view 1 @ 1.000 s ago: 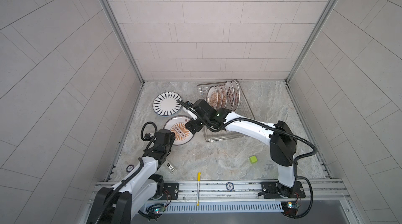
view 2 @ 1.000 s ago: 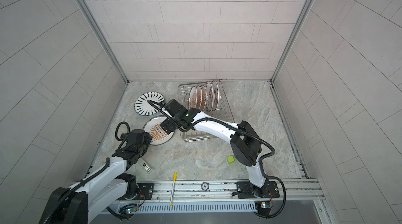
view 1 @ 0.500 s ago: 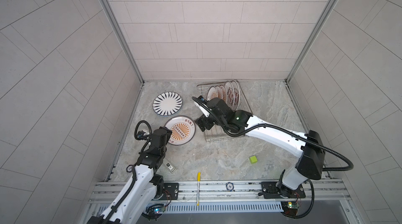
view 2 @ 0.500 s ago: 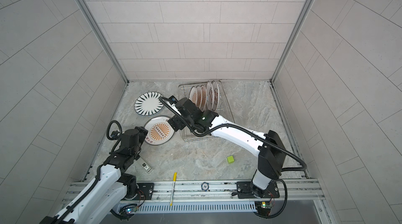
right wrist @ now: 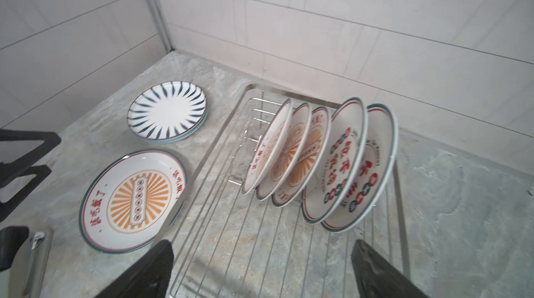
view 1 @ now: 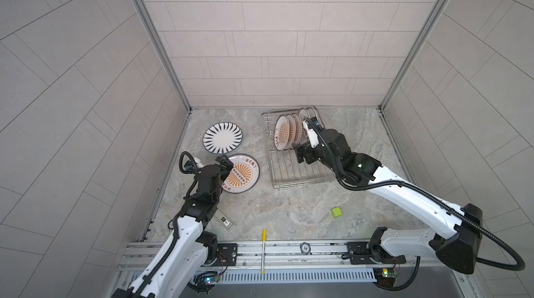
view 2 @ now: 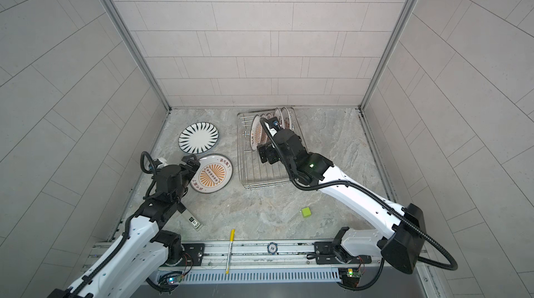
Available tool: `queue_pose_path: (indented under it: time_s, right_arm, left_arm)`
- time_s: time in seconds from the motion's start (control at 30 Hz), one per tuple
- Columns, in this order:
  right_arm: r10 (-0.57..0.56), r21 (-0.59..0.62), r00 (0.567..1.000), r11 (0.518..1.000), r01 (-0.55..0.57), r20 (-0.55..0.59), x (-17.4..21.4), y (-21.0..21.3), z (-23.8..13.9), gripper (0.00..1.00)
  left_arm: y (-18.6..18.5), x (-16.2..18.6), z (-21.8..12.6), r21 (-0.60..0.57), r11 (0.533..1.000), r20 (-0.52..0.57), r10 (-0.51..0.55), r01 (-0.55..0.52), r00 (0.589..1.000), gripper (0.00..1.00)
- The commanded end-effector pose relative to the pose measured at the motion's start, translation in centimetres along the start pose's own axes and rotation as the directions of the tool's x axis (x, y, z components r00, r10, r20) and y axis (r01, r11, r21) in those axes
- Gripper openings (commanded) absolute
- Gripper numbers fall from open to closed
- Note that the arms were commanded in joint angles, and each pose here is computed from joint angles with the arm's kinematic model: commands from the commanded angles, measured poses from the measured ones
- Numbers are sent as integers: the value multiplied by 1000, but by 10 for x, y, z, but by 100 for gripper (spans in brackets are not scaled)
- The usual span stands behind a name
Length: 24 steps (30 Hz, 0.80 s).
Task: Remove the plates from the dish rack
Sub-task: 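Release the sunburst plate and move the right gripper back to the rack, then grip the red-text plate in the rack with the right gripper and lift it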
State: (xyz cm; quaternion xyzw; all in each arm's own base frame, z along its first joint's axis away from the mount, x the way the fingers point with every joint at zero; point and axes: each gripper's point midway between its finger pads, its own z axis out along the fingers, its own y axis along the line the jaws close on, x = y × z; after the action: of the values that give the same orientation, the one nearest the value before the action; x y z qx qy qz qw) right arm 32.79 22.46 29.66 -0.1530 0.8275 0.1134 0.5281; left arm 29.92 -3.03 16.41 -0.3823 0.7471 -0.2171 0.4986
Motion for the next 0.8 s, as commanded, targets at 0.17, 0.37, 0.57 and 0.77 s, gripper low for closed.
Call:
queue_pose_path:
  time_s: [0.17,0.37,0.57,0.77]
  right_arm:
    - [154,159,987,974,-160,47,0,-73,-12,100]
    - [202,224,978,952,-208,48,7,-101,-11,100]
    - [229,251,972,940,-232,44,5,-111,-3,98]
    - [230,273,973,938,-215,-22,0,-110,25,72]
  left_arm:
    - [-137,32,5,371,907,-24,224,-199,974,100]
    - [-200,73,-11,661,714,-41,343,-232,939,100]
    - [-227,105,-23,762,600,-50,432,-245,900,100]
    - [-229,115,-21,745,589,-9,478,-312,879,100]
